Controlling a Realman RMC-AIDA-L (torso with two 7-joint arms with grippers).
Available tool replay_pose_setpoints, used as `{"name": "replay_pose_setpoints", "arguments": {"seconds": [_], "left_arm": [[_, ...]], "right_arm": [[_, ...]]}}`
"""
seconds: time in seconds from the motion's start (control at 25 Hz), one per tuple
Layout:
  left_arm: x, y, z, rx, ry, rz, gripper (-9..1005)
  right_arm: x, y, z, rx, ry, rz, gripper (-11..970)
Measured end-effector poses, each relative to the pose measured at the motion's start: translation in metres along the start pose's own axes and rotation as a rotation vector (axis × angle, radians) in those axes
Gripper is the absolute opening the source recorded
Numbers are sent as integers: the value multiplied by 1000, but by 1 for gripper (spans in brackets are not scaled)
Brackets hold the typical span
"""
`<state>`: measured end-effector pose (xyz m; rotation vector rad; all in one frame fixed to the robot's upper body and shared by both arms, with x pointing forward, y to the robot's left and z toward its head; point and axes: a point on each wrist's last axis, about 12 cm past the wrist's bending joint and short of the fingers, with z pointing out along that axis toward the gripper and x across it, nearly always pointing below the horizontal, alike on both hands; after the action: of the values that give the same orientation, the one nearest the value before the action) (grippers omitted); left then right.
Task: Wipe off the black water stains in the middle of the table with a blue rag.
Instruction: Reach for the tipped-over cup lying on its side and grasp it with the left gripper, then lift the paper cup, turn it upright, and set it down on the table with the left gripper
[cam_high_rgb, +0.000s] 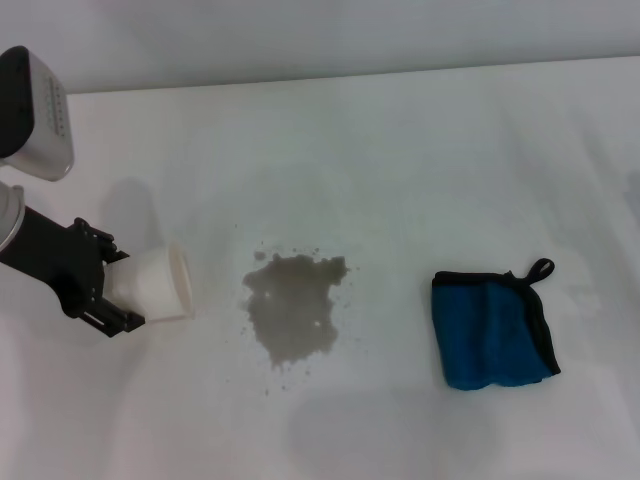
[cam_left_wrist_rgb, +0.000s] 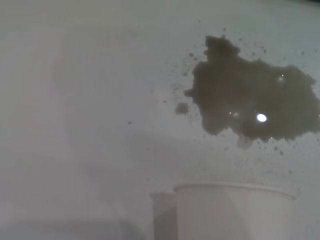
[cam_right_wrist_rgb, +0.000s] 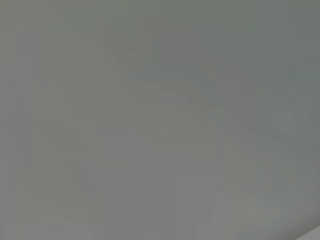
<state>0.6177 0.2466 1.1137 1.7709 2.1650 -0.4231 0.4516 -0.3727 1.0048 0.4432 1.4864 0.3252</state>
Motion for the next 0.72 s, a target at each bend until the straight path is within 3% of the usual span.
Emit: {"name": "replay_pose_setpoints", "arguments": {"seconds": [0.48,0.72], "left_arm": [[-3,3,-1,-24,-32,-7,717],[-8,3,-1,-45,-140,-37,668]], "right_arm": [[-1,0,2,-6,-2,-6,871],[-1,0,2,-6,-2,-6,870]]}}
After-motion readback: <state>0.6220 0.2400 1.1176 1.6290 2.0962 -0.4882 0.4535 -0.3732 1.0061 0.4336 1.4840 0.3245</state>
